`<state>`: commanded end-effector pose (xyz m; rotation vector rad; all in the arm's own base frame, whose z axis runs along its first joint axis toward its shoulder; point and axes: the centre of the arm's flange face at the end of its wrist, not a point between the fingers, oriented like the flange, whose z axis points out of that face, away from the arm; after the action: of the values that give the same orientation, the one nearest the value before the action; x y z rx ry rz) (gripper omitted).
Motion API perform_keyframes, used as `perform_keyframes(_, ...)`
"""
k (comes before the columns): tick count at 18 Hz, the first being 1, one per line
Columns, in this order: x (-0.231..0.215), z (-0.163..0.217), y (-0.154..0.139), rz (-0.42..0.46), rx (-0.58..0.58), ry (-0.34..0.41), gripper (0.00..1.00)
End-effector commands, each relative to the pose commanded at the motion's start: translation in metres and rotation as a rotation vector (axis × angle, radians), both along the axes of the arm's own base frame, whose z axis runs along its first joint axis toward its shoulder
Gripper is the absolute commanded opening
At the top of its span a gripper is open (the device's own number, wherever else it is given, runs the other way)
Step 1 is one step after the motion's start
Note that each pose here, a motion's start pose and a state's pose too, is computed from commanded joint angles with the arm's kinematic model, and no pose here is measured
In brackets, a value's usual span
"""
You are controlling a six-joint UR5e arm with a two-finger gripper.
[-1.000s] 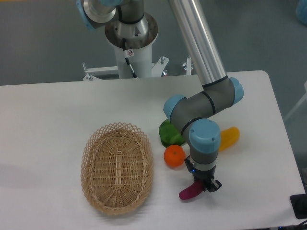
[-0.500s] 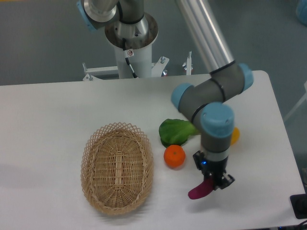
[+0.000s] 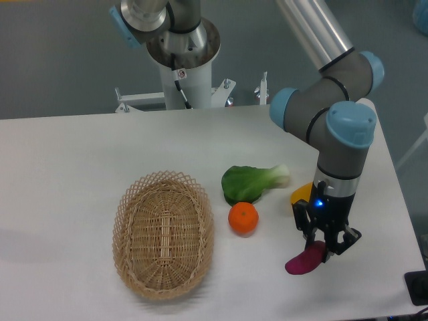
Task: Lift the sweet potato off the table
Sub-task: 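Lift the held sweet potato up off the table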
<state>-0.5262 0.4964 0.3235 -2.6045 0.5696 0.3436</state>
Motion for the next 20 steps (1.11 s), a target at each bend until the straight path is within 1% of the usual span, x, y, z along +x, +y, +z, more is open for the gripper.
perform_keyframes(2,0.007,-0.002,0.009,-0.017,-0.001,-0.001,0.19)
perform_keyframes(5,0.014,-0.009,0.031,-0.048,-0.003,-0.001,0.19)
perform_keyframes(8,0.02,-0.011,0.043,-0.072,-0.002,0.004,0.19)
perform_keyframes(14,0.021,-0.012,0.05,-0.083,-0.002,0.009,0.19)
perform_keyframes(20,0.022,-0.012,0.05,-0.078,-0.004,0.008,0.19)
